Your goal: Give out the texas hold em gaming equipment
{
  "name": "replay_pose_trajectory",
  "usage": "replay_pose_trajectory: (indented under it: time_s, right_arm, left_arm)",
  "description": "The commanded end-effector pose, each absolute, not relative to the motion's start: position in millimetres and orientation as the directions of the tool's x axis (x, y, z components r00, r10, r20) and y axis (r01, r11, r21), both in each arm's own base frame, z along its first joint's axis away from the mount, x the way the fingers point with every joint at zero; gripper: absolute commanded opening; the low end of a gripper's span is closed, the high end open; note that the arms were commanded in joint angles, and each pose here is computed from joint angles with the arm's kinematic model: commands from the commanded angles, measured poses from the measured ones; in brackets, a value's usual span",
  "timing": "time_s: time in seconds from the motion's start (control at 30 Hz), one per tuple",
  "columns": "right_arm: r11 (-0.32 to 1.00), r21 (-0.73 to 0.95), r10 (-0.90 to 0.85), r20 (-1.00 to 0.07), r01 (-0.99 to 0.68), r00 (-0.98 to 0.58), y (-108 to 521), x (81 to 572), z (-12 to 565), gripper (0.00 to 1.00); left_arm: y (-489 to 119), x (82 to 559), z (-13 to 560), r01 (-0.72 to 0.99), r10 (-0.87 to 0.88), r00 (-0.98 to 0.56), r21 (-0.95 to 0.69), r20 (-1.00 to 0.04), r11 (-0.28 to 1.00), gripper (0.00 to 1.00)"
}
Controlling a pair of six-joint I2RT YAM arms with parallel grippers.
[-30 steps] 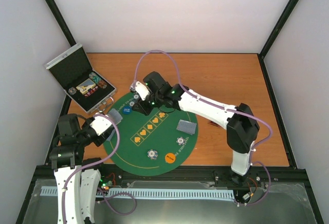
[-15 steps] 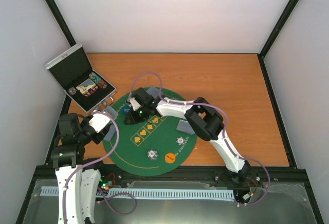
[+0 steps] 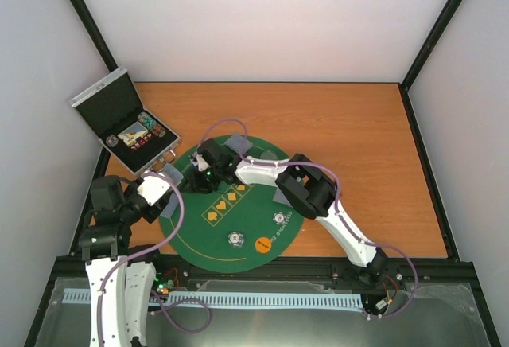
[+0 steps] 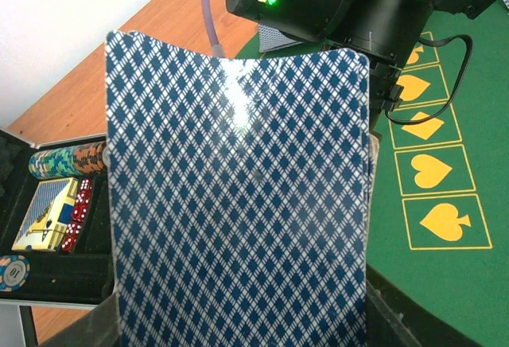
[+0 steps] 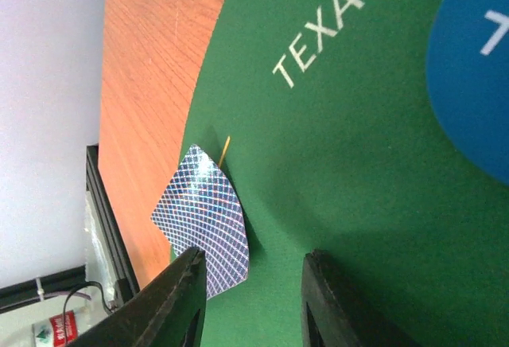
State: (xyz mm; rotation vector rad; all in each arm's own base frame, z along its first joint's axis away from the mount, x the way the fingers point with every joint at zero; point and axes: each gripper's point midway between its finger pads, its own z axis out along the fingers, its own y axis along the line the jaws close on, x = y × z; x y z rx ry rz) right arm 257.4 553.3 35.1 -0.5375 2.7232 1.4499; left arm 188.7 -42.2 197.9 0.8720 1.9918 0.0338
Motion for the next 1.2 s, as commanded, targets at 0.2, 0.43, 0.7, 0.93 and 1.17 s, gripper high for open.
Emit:
replay_pose_trajectory:
  time_s: [0.2, 0.43, 0.7, 0.93, 1.17]
  right_arm:
    - [0.575, 0.805, -0.253, 0.005, -0.146, -0.967, 550.3, 221.8, -6.3, 0.32]
    - [0.569, 0.815, -0.256, 0.044, -0.114, -0.966, 555.7, 213.3, -13.8, 0.31]
    - [0.580, 0.809, -0.224, 0.051, -0.091, -0.973, 557.7, 218.2, -23.4, 0.26]
    - [0.597, 0.796, -0.194, 0.021, -0.101, -0.981, 559.1, 229.7, -29.4, 0.09]
    - [0.475, 0.816, -0.301, -0.202, -0.330, -0.932, 568.4, 233.3, 31.6, 0.03]
  left_arm:
    - [-45.8, 187.3, 223.8, 0.554, 0.595, -0.251, 0.391, -0.764, 0.735, 0.51]
    - [-47.5, 186.1, 222.7, 0.561, 0.592, -0.248, 0.385, -0.767, 0.733, 0.51]
    - [-47.6, 185.5, 219.5, 0.566, 0.595, -0.252, 0.383, -0.763, 0.730, 0.51]
    - [-47.8, 184.9, 217.7, 0.569, 0.597, -0.254, 0.381, -0.761, 0.729, 0.51]
    - [-47.7, 184.7, 215.3, 0.570, 0.595, -0.260, 0.376, -0.761, 0.731, 0.51]
